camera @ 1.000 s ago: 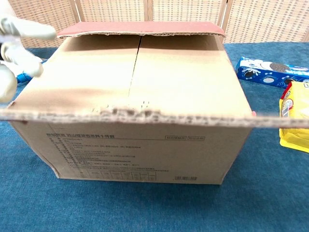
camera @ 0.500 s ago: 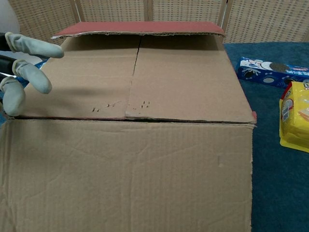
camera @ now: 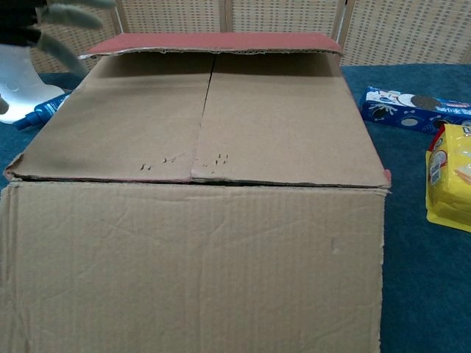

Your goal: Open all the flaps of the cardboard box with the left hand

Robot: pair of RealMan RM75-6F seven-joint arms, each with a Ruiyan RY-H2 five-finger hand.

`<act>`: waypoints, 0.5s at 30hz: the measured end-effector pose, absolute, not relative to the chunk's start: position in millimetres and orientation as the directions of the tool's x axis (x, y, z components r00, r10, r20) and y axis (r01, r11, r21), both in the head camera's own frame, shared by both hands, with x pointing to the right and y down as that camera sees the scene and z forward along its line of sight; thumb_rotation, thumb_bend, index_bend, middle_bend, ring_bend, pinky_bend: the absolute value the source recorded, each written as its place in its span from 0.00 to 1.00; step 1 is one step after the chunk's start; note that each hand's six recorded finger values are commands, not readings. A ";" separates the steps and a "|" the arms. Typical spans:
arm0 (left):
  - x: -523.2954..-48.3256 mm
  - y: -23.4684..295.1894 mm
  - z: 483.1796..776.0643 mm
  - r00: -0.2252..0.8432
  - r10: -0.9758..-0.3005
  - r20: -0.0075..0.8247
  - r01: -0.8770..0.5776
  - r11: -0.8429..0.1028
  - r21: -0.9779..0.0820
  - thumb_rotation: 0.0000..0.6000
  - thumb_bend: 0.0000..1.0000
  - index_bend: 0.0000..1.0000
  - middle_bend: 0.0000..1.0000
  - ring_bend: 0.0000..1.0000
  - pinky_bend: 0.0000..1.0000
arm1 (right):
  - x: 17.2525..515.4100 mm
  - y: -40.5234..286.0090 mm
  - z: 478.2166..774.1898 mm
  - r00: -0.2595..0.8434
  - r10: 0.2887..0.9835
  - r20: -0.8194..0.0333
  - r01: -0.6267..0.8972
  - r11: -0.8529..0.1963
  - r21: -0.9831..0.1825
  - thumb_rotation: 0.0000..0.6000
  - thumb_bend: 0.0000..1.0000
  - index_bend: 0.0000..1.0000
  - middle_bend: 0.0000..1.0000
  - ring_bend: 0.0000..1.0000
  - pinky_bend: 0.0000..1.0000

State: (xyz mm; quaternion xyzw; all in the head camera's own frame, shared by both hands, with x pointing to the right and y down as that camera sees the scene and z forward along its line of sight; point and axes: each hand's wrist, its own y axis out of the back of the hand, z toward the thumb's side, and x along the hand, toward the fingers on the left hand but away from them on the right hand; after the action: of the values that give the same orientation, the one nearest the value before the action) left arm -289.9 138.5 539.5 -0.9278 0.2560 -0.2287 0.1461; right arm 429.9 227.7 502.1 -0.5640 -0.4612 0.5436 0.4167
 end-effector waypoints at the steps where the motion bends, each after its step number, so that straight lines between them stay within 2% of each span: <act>1: -287.8 133.7 537.4 0.748 -0.581 0.322 -0.414 -0.787 -0.457 1.00 0.07 0.03 0.00 0.00 0.18 | 429.9 227.8 502.0 -0.016 0.973 -0.229 0.067 -0.228 -0.971 1.00 0.00 0.00 0.00 0.00 0.14; 4: -284.2 121.5 532.7 0.700 -0.665 0.259 -0.419 -0.677 -0.605 1.00 0.19 0.01 0.00 0.00 0.14 | 429.8 227.9 502.2 -0.014 0.973 -0.231 0.070 -0.230 -0.971 1.00 0.00 0.00 0.00 0.00 0.14; 8: -282.4 105.1 527.8 0.636 -0.743 0.207 -0.400 -0.547 -0.736 1.00 0.33 0.00 0.00 0.00 0.10 | 429.7 227.9 502.0 -0.013 0.973 -0.232 0.073 -0.231 -0.970 1.00 0.00 0.00 0.00 0.00 0.14; 12: -281.6 92.2 530.6 0.590 -0.778 0.213 -0.323 -0.470 -0.821 1.00 0.33 0.00 0.00 0.00 0.06 | 429.5 228.1 501.9 -0.012 0.972 -0.235 0.076 -0.234 -0.969 1.00 0.00 0.00 0.00 0.00 0.14; 15: -279.8 87.5 540.1 0.562 -0.785 0.259 -0.274 -0.472 -0.838 1.00 0.33 0.00 0.00 0.00 0.05 | 430.1 228.0 501.5 -0.014 0.972 -0.235 0.079 -0.234 -0.969 1.00 0.00 0.00 0.00 0.00 0.14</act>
State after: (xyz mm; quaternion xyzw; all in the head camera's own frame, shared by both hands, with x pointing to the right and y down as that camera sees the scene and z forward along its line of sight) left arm -279.8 87.5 540.1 -0.7929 0.3339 -0.3279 0.3903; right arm 430.1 228.0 501.5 -0.5686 -0.4619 0.5418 0.4121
